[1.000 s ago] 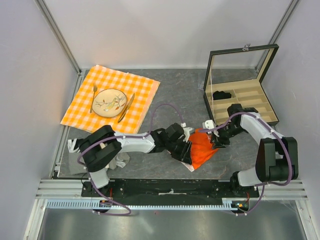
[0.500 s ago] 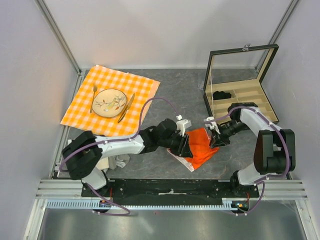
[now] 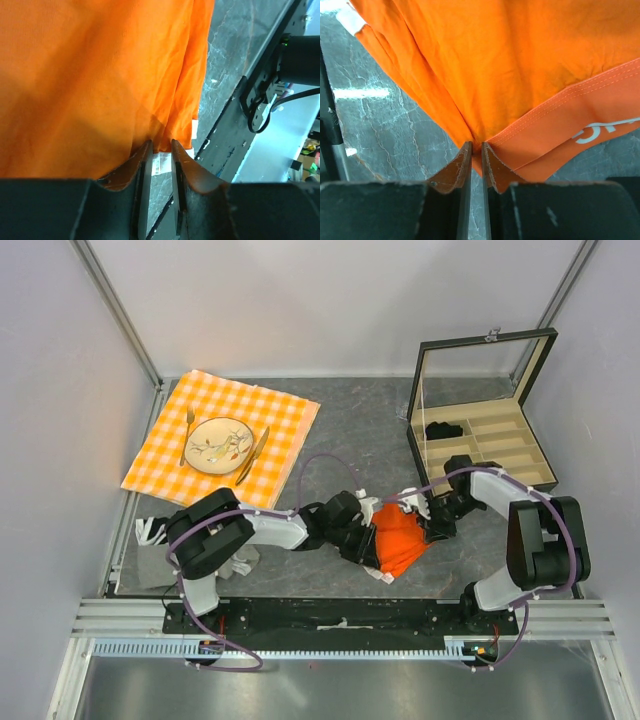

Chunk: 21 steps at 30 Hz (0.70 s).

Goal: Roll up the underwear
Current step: Fold the underwear at the center of the board.

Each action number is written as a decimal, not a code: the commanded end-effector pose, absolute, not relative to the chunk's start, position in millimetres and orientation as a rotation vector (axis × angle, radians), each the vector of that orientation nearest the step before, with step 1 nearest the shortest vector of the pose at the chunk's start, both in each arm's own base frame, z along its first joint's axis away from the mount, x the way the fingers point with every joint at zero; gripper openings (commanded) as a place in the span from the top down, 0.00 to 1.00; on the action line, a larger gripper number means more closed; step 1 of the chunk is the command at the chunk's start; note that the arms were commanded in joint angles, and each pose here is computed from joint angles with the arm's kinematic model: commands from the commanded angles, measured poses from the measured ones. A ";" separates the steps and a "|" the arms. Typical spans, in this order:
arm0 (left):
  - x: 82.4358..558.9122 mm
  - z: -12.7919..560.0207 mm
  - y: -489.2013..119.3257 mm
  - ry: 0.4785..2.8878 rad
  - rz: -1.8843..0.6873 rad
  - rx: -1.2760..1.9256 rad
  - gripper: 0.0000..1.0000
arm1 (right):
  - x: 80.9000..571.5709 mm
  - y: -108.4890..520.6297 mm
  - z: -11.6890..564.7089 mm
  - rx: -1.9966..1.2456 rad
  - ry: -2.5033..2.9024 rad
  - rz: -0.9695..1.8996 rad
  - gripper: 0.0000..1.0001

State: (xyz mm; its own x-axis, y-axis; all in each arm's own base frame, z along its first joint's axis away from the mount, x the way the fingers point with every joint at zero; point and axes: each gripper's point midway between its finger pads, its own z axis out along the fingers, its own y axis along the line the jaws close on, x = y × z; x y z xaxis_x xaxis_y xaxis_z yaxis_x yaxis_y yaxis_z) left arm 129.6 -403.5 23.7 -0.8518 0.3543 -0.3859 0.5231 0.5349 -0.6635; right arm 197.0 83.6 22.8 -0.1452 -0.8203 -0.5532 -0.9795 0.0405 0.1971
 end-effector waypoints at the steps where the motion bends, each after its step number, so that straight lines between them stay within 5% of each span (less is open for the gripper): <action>1: 121.7 16.6 -394.2 2.582 -1.246 0.680 0.69 | 201.1 72.6 11.7 -1.885 2.056 0.625 0.81; 11: 147.5 92.0 -376.3 2.350 -1.162 0.611 0.52 | 212.2 85.3 49.8 -1.857 1.974 0.598 0.78; 21: 186.9 117.5 -356.2 2.284 -1.156 0.484 0.56 | 221.1 117.7 99.4 -1.848 1.755 0.677 0.70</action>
State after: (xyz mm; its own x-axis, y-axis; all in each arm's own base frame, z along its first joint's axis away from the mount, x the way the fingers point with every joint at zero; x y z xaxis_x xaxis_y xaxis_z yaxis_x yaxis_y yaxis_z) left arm 168.0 -363.8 128.8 -0.7998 0.0874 -0.5938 0.5428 0.5277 -0.6534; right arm 232.4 100.7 89.9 0.0116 -0.7975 -0.6033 -0.9993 0.0130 -0.0364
